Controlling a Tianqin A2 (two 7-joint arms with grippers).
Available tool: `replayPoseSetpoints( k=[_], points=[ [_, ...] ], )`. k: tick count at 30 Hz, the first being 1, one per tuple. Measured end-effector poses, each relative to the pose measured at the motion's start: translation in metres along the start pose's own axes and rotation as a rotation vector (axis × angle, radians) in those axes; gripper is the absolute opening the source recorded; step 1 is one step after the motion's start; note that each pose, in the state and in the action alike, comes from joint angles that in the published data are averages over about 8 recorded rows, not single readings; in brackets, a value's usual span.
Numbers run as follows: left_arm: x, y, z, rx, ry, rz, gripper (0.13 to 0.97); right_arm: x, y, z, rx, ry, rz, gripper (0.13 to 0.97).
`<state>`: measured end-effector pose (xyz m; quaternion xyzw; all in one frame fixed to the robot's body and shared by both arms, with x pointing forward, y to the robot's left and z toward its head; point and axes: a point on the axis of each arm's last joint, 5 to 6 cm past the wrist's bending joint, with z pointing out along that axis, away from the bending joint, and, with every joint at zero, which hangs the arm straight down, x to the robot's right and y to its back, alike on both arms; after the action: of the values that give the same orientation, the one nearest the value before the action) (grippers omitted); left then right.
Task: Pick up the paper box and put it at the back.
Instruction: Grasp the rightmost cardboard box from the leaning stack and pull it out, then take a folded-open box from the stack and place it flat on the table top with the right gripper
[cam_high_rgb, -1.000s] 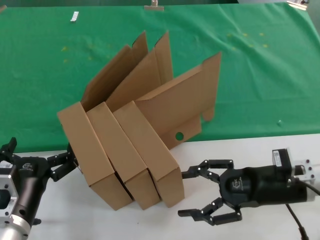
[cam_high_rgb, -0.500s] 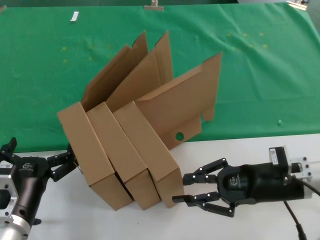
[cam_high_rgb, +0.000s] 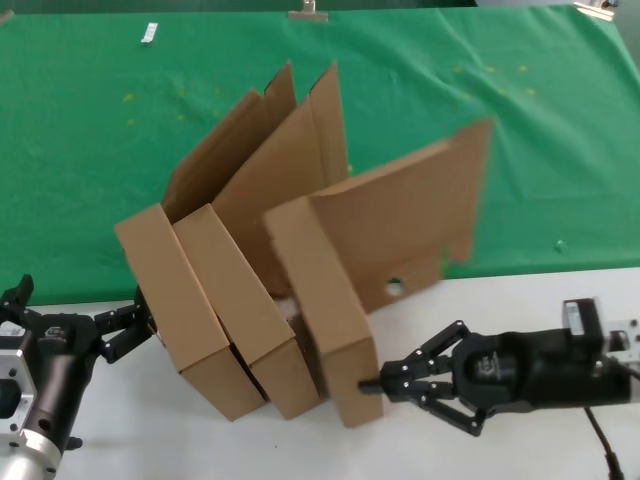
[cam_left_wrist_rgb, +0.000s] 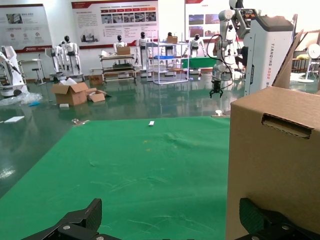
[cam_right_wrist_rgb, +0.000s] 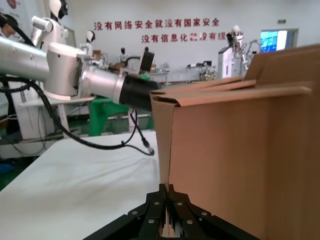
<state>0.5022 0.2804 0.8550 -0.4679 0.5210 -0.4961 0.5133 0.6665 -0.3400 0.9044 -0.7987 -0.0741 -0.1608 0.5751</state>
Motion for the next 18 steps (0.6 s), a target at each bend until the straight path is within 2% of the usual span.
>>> replayPoseSetpoints(
  k=[4, 10, 14, 18],
  points=[
    [0.0000, 0.0000, 0.000, 0.000, 0.000, 0.000, 0.966, -0.003, -0.004, -0.016, 0.007, 0.038, -0.004, 0.157],
    [0.0000, 0.0000, 0.000, 0.000, 0.000, 0.000, 0.966, -0.009, -0.020, -0.061, -0.022, 0.131, -0.013, 0.156],
    [0.0000, 0.0000, 0.000, 0.000, 0.000, 0.000, 0.966, -0.006, -0.040, -0.098, -0.091, 0.209, -0.063, 0.154],
    [0.0000, 0.0000, 0.000, 0.000, 0.000, 0.000, 0.966, 0.016, -0.067, -0.135, -0.210, 0.325, -0.164, 0.153]
  ],
)
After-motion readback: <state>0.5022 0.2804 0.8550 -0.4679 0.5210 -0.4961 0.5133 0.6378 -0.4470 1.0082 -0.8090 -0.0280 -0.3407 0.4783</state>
